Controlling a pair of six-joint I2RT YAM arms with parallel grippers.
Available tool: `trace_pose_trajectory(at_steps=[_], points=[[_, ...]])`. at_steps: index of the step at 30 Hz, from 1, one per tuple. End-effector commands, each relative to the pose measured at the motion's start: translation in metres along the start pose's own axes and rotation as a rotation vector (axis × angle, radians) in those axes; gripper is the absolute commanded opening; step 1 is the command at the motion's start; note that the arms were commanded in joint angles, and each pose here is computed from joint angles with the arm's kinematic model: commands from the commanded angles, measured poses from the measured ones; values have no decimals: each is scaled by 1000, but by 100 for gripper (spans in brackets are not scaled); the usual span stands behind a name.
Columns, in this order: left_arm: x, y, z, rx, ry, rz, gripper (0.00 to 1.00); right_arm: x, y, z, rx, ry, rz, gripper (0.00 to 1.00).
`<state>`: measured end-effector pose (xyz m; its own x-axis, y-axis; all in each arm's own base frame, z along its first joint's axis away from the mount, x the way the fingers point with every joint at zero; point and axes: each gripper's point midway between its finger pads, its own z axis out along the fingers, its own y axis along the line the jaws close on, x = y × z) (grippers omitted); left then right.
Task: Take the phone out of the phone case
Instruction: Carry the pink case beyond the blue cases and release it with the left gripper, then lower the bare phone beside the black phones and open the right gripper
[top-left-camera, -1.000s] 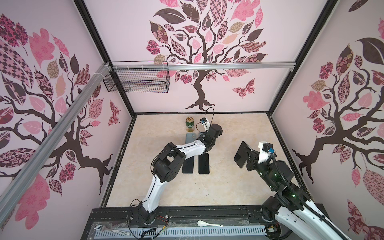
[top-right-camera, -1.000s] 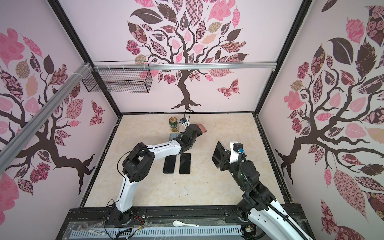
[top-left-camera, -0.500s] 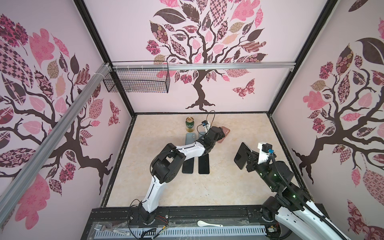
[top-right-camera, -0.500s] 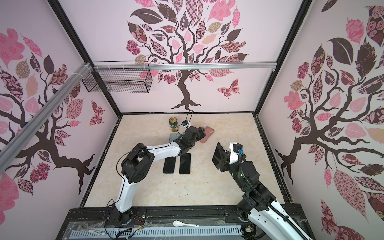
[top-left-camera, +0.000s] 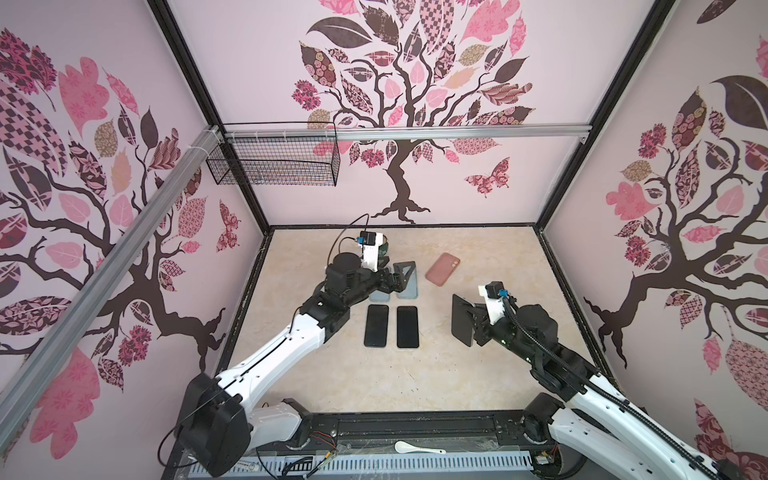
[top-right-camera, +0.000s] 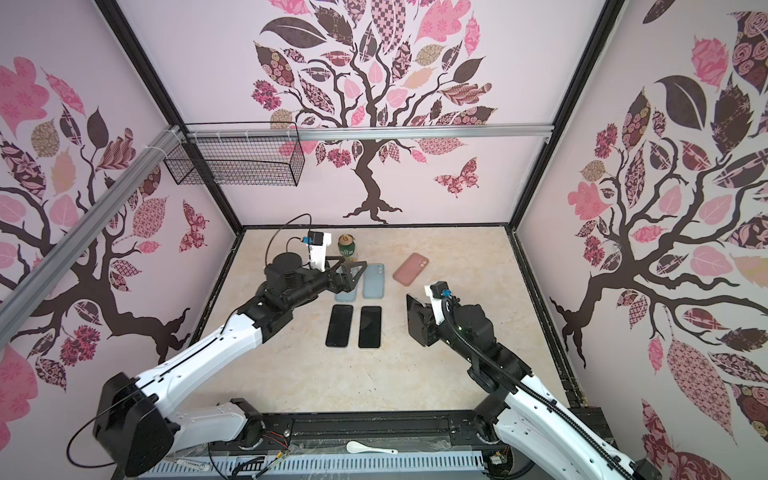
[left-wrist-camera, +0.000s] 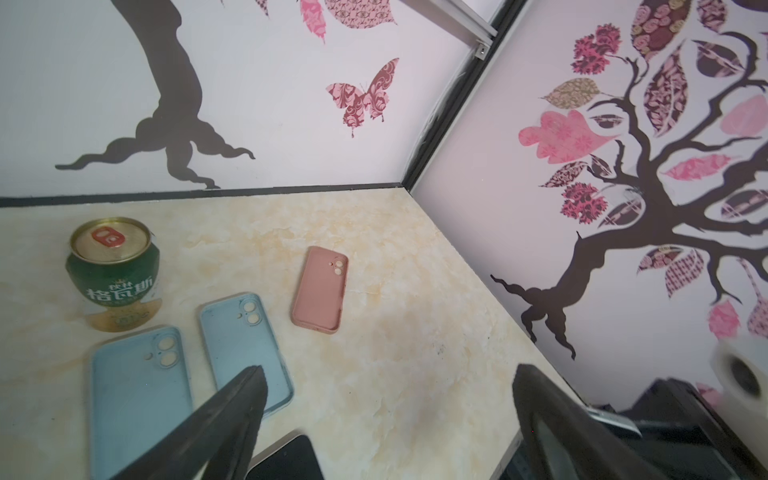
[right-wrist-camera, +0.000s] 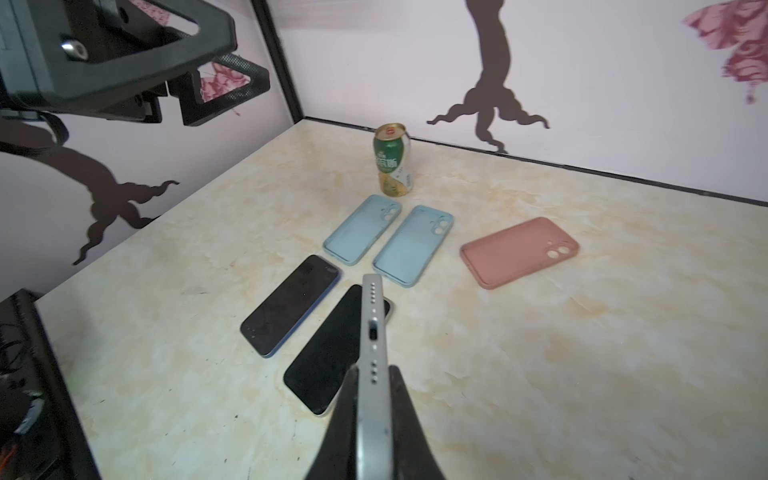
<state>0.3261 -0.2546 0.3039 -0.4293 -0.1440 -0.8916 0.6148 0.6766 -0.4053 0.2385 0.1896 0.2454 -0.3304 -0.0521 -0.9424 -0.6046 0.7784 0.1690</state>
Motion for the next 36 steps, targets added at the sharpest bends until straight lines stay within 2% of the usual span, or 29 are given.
trace_pose_trajectory(at_steps=[1,8,12,14,16,17,19,22,25,28,31,34,36], points=[[57,-4,-24,95,226,81,96,-38,21,5,-105,-36,27,0],[81,30,-52,-117,297,47,96,0,-22,55,-27,232,317,0],[91,32,-53,-129,329,7,96,20,-37,78,29,365,355,0],[91,32,-50,-123,331,-9,96,24,-52,83,135,402,421,0],[91,32,-47,-121,332,-25,96,28,-81,76,331,393,499,0],[91,31,-45,-111,329,-30,96,30,-86,71,372,409,493,0],[91,30,-42,-102,326,-45,96,37,-77,66,322,476,444,2],[94,34,-35,-104,325,-55,96,52,-52,69,160,505,472,2],[99,39,-26,-112,337,-53,98,62,-49,78,121,530,515,0],[101,37,-17,-122,320,-18,98,74,-46,93,54,606,561,0],[108,24,-7,-128,321,66,98,90,-48,105,-3,681,645,0],[122,16,1,-95,356,53,98,97,-54,112,-71,710,754,0],[129,13,3,-67,366,37,98,100,-60,118,-90,715,776,0]])
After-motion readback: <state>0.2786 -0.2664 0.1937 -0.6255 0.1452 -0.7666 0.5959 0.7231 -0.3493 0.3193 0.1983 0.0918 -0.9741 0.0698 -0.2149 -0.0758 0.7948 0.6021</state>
